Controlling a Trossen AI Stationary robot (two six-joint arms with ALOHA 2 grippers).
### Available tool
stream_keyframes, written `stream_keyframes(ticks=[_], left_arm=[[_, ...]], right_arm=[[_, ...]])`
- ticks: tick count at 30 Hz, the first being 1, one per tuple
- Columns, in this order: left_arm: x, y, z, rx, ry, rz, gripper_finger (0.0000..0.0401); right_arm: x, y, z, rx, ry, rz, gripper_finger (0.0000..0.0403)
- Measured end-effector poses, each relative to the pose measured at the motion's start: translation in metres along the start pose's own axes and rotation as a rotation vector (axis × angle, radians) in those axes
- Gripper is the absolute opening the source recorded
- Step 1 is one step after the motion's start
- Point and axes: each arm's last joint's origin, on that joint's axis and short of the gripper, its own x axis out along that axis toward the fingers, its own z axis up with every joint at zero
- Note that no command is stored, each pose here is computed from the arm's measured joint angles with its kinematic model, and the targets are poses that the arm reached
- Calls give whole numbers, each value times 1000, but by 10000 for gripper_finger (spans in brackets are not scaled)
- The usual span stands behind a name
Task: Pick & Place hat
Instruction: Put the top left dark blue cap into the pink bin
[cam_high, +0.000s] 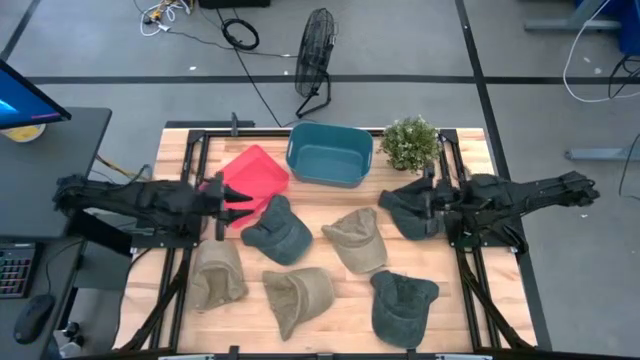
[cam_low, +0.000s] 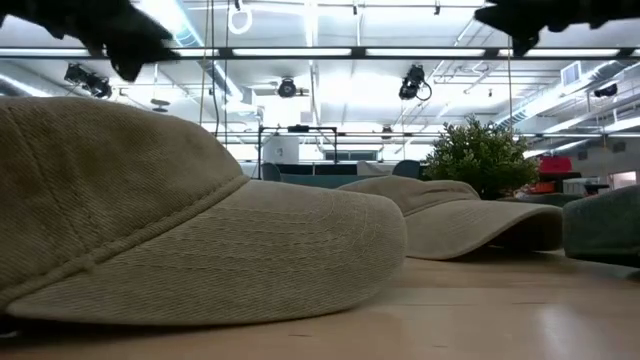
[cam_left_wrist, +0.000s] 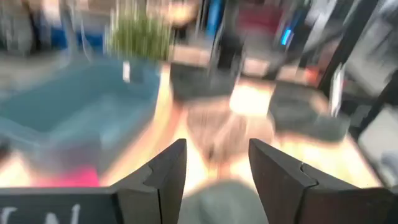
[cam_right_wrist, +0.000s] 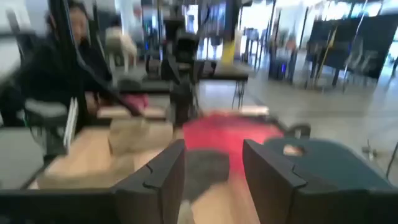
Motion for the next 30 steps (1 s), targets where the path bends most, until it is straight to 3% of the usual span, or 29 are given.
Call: stream_keyframes(ticks=[4,12,20,27,30], left_arm=[[29,-8,-9,-14,209,20,177],[77,-17,-41,-10,469,25,177],[96,-30,-65,16,591,12,177],[106,-31,-80,60,652,75,176],[110,-31,-84,66,665,82,159]], right_arm=[[22,5,4,-26,150,3,164],[55,13,-15,-66,338,6,164],[66,16,-27,-79,408,7,164],[67,16,-28,-80,412,7,164],[67,16,-28,-80,412,7,164]])
